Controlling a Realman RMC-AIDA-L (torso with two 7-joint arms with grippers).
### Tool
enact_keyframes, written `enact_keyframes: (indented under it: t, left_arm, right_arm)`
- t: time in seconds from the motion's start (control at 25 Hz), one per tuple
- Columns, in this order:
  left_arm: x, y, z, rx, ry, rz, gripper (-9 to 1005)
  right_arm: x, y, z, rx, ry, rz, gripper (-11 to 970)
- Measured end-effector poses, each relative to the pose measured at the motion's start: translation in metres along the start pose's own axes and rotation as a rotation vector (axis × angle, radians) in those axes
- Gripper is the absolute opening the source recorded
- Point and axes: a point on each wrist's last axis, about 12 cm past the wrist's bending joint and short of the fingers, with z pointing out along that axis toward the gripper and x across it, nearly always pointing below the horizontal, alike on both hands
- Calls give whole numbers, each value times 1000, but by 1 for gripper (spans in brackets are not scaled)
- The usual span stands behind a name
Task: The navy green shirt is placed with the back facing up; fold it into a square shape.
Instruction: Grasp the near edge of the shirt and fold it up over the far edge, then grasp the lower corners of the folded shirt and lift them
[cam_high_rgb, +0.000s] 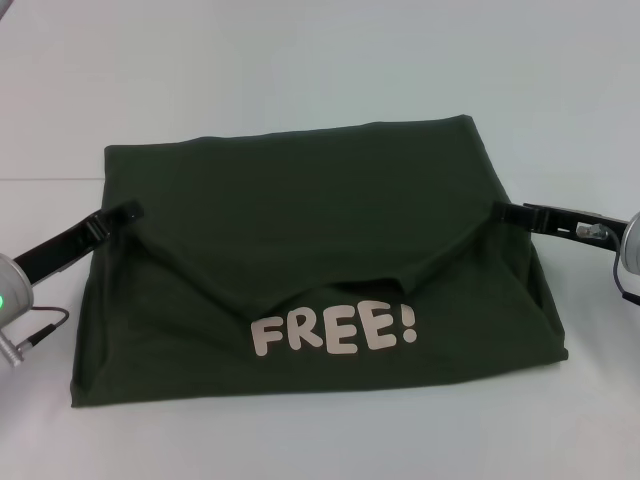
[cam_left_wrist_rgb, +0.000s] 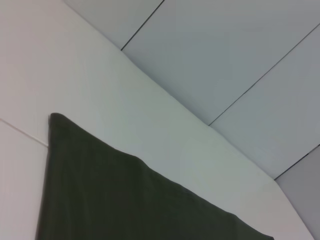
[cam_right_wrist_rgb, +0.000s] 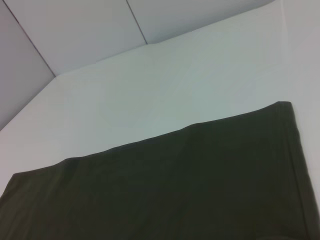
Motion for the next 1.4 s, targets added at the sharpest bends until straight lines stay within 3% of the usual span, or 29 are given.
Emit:
enact_keyframes:
  t: [0.16, 0.28, 0.48, 0.68, 0.72, 0.92, 1.0, 1.16, 1.32, 1.4]
  left_arm:
    - [3, 3, -1, 1, 17, -17, 288]
    - [5, 7, -4, -3, 34, -43, 514]
    - [2, 13, -20, 57, 77, -74, 623]
    - [-13, 16, -48, 146, 269, -62, 613]
    - [-16, 19, -58, 144, 342, -41, 619]
    - [-19, 22, -69, 117, 440, 48, 649]
    - [-18, 21, -69, 110, 473, 82, 661]
    - [-17, 17, -62, 100, 565, 211, 684]
    - [-20, 15, -59, 91, 575, 248, 708]
    - [-22, 15, -58, 87, 568, 256, 800]
  right_arm:
    - [4, -4, -4, -1, -17, 36, 538]
    - [7, -9, -11, -11, -44, 57, 621]
    - [19, -13, -26, -79, -89, 40, 758]
    - [29, -15, -49, -208, -67, -12, 930]
    - [31, -16, -54, -231, -55, -23, 930]
    - [48, -17, -70, -301, -23, -98, 930]
    - [55, -17, -73, -318, 2, -139, 930]
    - [76, -6, -75, -411, 60, -327, 930]
    - [93, 7, -77, -490, 62, -461, 930]
    - [97, 8, -78, -499, 59, -479, 930]
